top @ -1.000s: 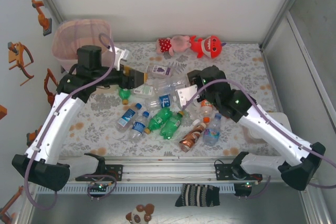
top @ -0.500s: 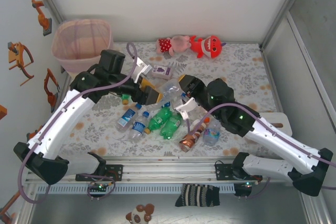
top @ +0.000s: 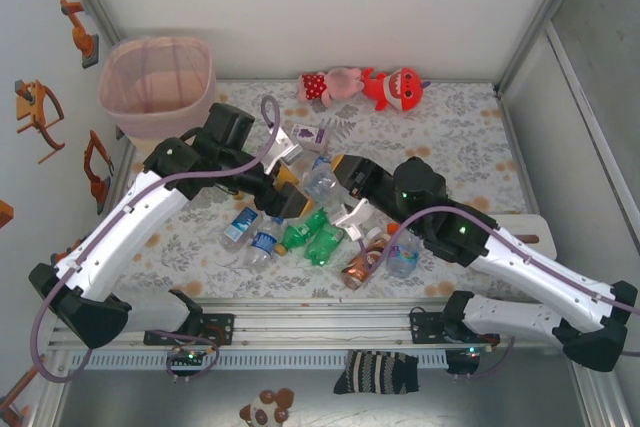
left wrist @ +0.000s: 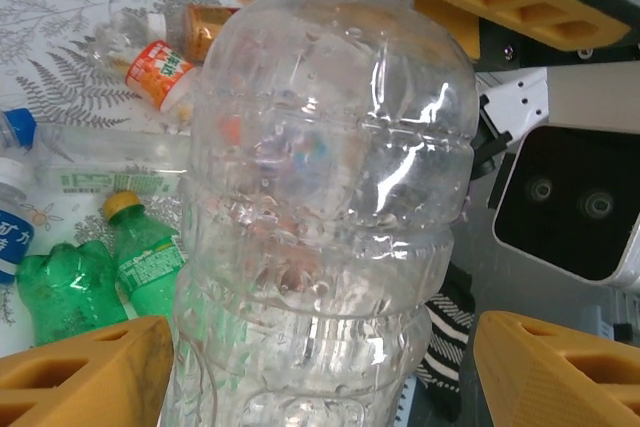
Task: Put the plastic bottles in the bin
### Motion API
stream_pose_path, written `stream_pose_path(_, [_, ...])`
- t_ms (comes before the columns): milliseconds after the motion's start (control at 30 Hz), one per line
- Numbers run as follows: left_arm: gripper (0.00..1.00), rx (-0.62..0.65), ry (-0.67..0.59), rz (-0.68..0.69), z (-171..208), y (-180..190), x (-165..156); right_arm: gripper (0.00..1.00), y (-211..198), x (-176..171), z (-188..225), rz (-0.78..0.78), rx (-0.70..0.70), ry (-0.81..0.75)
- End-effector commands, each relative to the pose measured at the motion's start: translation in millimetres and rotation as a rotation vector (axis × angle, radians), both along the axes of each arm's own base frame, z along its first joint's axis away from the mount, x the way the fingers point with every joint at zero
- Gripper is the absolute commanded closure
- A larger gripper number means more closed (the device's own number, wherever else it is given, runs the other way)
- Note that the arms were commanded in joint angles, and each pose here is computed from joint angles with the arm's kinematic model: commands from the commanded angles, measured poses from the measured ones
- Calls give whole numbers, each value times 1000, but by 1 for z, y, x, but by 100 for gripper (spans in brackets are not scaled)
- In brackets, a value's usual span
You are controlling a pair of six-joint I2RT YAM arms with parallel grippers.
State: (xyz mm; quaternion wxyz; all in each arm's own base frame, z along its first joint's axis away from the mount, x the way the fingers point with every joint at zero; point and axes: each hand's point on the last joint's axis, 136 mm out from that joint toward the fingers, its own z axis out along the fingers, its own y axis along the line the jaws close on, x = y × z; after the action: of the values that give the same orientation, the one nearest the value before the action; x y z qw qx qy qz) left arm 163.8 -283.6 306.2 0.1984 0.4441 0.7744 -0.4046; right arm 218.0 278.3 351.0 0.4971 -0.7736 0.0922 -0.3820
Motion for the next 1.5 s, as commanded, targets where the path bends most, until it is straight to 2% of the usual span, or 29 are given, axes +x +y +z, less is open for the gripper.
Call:
stream_pose_path(0, [22, -23, 15, -91, 4, -2, -18, 100, 0, -14, 32, 51, 73, -38])
stream_pose_path(233, [15, -5, 17, -108, -1, 1, -21, 100, 2, -33, 43, 114, 123, -8])
stream_pose_path(367, [16, -13, 26, -127, 0, 0, -24, 100, 3, -45, 53, 157, 173, 19])
stream_pose_path(567, [17, -82, 67, -198, 10, -2, -40, 100, -2, -44, 55, 137, 175, 10])
stream_pose_path(833, [25, -99, 90, -245, 11, -3, -52, 100, -7, -40, 52, 98, 176, 18])
stream_pose_path(1133, [39, -68, 94, -256, 7, -4, -49, 99, -9, -40, 48, 87, 191, 46])
stream_pose_path(1233, [41, -67, 91, -255, 8, -4, -49, 83, -13, -39, 42, 66, 185, 81])
stream_pose_path(1367, [43, -58, 86, -249, 6, -4, -47, 69, -21, -39, 35, 35, 197, 112])
stream_pose_path(1467, [44, -49, 79, -243, 4, -4, -44, 53, -28, -39, 30, 1, 238, 163])
